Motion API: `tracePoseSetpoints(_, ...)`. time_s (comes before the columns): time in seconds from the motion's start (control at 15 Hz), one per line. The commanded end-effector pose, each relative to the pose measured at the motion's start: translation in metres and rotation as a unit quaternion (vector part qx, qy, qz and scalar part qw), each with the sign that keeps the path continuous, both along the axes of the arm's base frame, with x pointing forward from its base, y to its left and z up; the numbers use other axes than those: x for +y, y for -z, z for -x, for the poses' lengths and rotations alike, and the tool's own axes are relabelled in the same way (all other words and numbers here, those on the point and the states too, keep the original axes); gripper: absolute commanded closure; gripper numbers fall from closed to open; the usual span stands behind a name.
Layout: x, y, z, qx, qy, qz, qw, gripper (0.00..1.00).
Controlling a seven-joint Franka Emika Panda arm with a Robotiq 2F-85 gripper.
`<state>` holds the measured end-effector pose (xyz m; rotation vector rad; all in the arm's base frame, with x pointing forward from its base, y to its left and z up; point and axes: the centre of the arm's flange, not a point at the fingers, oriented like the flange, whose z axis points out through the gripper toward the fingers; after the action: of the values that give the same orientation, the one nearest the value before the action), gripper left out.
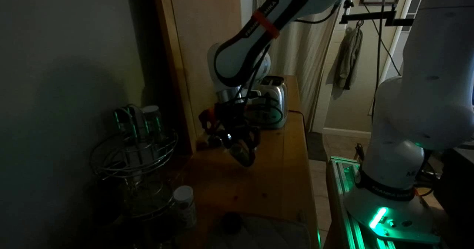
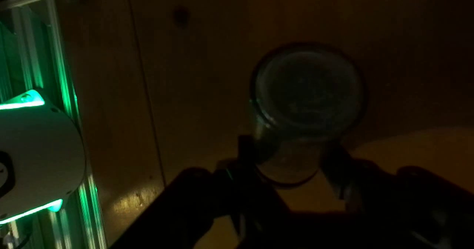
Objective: Flip the bottle over
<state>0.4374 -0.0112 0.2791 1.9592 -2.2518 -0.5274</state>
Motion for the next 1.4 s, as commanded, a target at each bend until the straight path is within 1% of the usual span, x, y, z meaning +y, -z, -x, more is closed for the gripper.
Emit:
tracePoseSetpoints(0.0,0.003,-0.012,-0.006,-0.022,-0.004,0.075,0.9969,0.76)
tracePoseSetpoints(0.13,0.006,-0.013,-0.009,-0.027,-0.015,0.106,0.9939,0.76)
tracePoseSetpoints(0.27,0.012,-0.014,-0.011,-0.03,-0.034,0.141,0.989,0.76)
tracePoseSetpoints(0.4,0.02,-0.01,-0.018,-0.028,-0.046,0.163,0.9851,0.76)
tracePoseSetpoints(0.73,0.038,-0.004,-0.043,-0.038,-0.062,0.188,0.9795,0.76)
tracePoseSetpoints(0.93,0.043,0.002,-0.052,-0.036,-0.065,0.193,0.9784,0.76)
tracePoseSetpoints(1.0,0.035,0.002,-0.039,-0.035,-0.064,0.191,0.9788,0.73)
tracePoseSetpoints(1.07,0.033,0.003,-0.038,-0.033,-0.064,0.19,0.9791,0.26)
tracePoseSetpoints(1.13,0.03,0.001,-0.036,-0.033,-0.062,0.189,0.9795,0.25)
tracePoseSetpoints(1.33,0.021,-0.001,-0.03,-0.032,-0.056,0.188,0.9801,0.04)
